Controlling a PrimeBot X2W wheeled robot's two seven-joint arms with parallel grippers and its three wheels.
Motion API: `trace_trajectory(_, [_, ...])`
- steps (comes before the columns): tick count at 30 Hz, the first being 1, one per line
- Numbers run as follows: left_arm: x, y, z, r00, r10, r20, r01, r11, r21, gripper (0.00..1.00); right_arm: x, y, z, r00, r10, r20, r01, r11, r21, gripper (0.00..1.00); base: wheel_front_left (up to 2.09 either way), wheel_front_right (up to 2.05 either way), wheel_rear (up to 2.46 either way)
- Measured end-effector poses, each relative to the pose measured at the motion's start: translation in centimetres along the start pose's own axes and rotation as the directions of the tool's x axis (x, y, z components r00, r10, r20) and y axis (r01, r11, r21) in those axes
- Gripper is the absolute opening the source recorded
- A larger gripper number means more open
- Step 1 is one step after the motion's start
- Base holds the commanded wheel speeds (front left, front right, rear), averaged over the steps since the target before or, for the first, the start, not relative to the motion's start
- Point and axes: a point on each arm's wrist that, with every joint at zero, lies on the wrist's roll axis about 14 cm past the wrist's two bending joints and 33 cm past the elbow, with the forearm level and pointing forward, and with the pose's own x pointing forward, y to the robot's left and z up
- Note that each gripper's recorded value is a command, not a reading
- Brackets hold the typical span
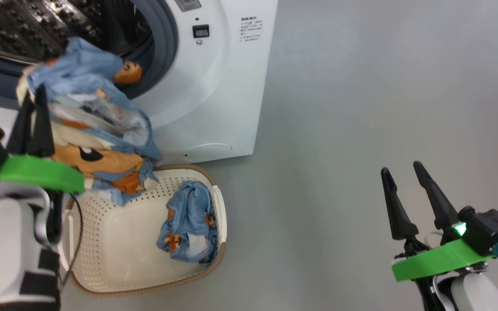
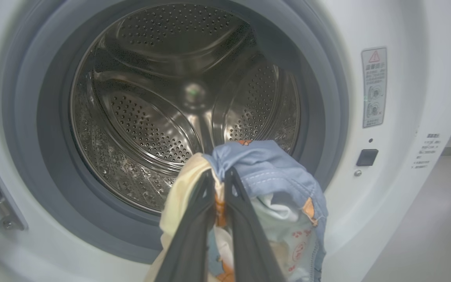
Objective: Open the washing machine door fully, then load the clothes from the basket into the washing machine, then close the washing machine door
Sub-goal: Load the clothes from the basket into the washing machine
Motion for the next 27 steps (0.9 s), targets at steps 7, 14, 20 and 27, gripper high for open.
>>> trace_trajectory(7, [3.3,1.2,-1.2,0.998,0.03,-0.051,-0.028,0.999,0.026,0.0,1.2,-0.1,-0.1,1.0,-0.004,0.004,0.004,1.0,0.0,1.0,0.0,0.0,0.0])
trace_trajectory(14, [7.0,1.4,-2.6,0.993,0.052,-0.101,-0.051,0.999,0.02,0.0,1.9,-0.5,-1.3,0.999,-0.018,-0.028,0.018,1.0,-0.001,1.0,0.0,0.0,0.0])
trace_trajectory(20, [9.4,1.9,-4.1,0.986,0.062,-0.158,-0.056,0.998,0.041,0.0,3.0,-0.2,-1.7,0.999,-0.007,-0.031,0.007,1.0,0.0,1.0,0.0,0.0,0.0])
trace_trajectory(27, [12.0,2.4,-5.4,0.972,0.072,-0.223,-0.064,0.997,0.042,0.0,3.8,-0.1,-2.5,0.999,-0.007,-0.049,0.007,1.0,0.0,1.0,0.0,0.0,0.0])
